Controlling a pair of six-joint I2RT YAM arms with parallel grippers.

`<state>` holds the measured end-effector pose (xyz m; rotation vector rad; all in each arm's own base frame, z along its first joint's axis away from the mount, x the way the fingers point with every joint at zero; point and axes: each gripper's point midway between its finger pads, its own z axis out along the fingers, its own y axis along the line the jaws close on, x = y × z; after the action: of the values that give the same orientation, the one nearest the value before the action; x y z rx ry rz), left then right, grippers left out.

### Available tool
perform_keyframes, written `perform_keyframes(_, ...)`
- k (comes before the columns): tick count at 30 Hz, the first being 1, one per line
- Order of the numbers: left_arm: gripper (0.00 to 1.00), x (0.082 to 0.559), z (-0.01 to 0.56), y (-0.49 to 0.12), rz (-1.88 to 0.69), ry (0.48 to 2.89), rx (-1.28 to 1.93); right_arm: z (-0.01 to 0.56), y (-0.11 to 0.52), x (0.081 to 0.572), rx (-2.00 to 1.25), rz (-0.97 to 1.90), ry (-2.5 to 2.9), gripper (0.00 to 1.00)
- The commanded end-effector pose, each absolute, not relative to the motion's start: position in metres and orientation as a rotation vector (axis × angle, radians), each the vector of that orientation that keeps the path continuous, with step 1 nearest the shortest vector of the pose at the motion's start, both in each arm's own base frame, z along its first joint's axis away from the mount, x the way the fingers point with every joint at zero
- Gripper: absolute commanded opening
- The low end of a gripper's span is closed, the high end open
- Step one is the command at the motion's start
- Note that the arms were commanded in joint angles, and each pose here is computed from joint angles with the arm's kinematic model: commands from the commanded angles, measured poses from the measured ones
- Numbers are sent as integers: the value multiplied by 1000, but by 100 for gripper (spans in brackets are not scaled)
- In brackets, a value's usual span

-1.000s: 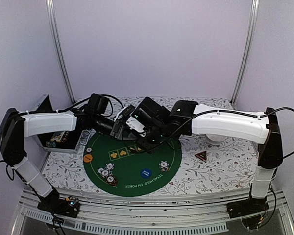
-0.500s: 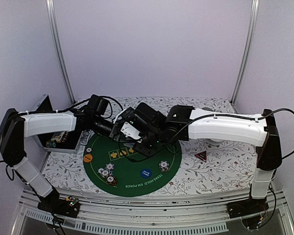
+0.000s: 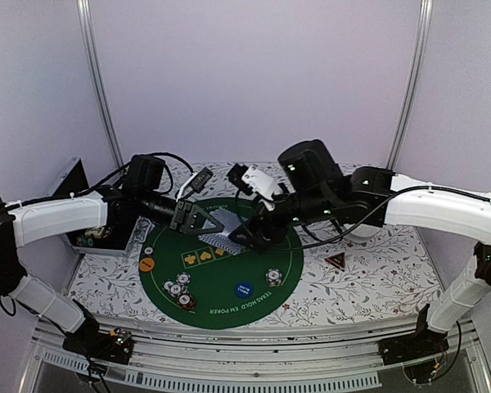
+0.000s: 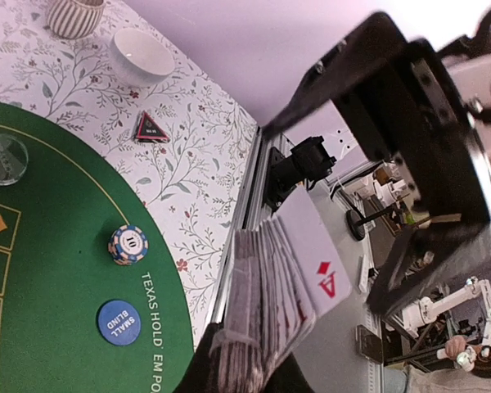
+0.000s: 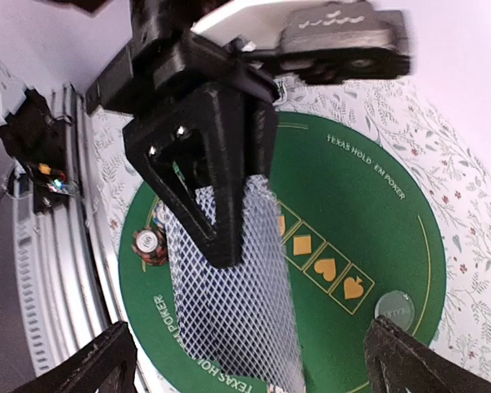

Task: Distribute texas hold em gaming equipment
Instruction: Pass from the right arm to the left, then pass from the left arm to the right

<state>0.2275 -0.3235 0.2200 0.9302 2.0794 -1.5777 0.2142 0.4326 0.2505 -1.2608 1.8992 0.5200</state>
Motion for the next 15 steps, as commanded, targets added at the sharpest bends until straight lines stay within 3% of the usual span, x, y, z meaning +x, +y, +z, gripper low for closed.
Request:
perform_keyframes(1,0,224,249,-319,-1566,1922,973,309,427,197,-1088,1018,1728,99)
perform_keyframes(6,0,217,268,-315,-1556,1815,997,303,421,201,-902,1159,1693,98)
perform_keyframes(11,0,211,281,-313,-1555,1751,1011,295,434,202,-848,1264,1711,83)
perform_keyframes(15,0,208,281,-313,-1579,1752,1017,293,447,201,-875,1315,1704,65)
